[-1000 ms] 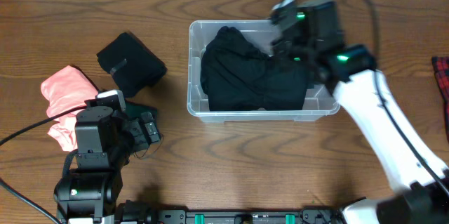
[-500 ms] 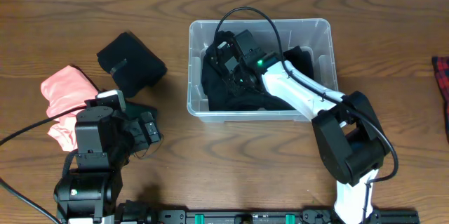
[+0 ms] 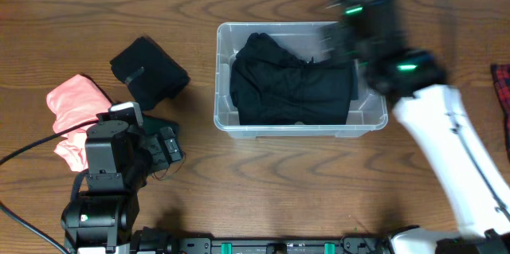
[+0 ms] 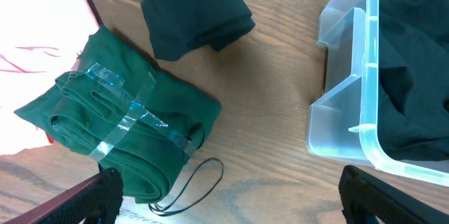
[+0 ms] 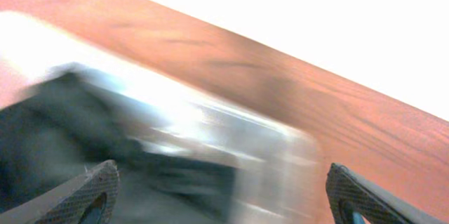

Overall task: Pack container
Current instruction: 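Move the right gripper to the red plaid shirt and grasp it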

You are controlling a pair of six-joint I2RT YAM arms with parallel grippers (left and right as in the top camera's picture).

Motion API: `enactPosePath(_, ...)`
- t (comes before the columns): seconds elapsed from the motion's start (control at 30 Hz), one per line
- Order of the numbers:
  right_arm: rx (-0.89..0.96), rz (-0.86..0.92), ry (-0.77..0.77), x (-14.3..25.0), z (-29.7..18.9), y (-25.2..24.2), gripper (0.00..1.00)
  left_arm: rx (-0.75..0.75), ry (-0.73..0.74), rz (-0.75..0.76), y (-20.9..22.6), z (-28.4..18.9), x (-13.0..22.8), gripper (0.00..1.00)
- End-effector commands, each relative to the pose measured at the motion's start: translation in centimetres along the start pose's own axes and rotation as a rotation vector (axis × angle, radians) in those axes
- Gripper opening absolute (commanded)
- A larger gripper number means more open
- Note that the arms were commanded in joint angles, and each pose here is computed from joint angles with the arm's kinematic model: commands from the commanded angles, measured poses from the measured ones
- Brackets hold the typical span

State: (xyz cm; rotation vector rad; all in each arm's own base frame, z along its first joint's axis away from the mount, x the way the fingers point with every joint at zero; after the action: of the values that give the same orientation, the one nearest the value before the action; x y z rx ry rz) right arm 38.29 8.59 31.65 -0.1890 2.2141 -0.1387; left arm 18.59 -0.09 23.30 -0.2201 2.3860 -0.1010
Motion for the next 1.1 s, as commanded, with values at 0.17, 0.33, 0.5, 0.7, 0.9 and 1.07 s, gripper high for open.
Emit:
enactPosePath(0.17,0.373,0.222,0.476,12.6,7.0,-16.4,0.96,-0.006,-0.016,-0.006,0.0,-0.3,-0.4,0.98)
enactPosePath(0.33,0.537,0.280,0.691,19.5,9.0,-21.8,0.99,-0.006,-0.016,-0.006,0.0,-0.3,-0.4,0.98)
enactPosePath(0.5,0.672,0.296,0.817,24.1,10.1,-25.7,0.99,-0.006,-0.016,-0.006,0.0,-0.3,-0.4,0.98)
enactPosePath(0.7,0.727,0.299,0.883,28.1,11.1,-29.0,0.99,-0.005,-0.024,-0.006,0.0,-0.3,-0.6,0.98)
enactPosePath(0.9,0.776,0.289,0.863,30.0,11.3,-32.5,0.99,-0.002,-0.039,-0.006,-0.1,-0.3,-0.9,0.98)
enactPosePath(1.07,0.822,0.342,0.849,31.9,10.5,-35.2,0.99,-0.001,-0.042,-0.006,-0.1,-0.3,-0.9,0.98)
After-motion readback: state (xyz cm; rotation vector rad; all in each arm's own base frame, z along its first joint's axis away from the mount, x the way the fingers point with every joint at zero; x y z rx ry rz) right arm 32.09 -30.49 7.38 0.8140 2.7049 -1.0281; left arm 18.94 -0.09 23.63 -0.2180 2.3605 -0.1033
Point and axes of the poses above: each gripper's point midway between its finger pads, its own z axis out along the fingers, its own y axis along the line the jaws close on, x = y × z, the point moved 6 cm from there along -z, back along the fingers, and after that the axes turned 5 degrees about z, right-handed, at the moved point
